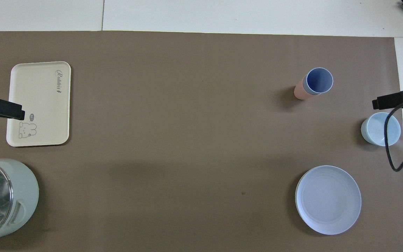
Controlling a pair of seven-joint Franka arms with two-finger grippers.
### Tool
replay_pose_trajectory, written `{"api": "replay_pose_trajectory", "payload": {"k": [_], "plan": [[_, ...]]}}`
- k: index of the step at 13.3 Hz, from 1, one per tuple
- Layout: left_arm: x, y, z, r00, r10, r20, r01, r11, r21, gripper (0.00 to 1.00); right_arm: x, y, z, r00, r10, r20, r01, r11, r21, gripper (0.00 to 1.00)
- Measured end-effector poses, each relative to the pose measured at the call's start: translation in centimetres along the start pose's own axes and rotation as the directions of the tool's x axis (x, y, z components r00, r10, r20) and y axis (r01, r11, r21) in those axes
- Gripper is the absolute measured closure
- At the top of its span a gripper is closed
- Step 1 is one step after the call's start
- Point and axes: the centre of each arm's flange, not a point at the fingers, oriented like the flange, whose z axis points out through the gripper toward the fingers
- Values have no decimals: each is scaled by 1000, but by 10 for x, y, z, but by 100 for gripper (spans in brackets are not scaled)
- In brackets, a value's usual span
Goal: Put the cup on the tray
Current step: 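Move the right gripper toward the blue cup beside the pink cup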
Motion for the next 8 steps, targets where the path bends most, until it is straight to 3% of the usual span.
{"api": "replay_pose_trajectory", "payload": {"k": [4,8], "plan": [[0,0,0,1000,0,2,0,1000,0,0,-12,53,75,958,-190,-216,219,969,118,0],[-1,-4,0,1000,-7,2,7,1000,0,0,-31,99,154,862,-341,-375,438,874,210,0]]}}
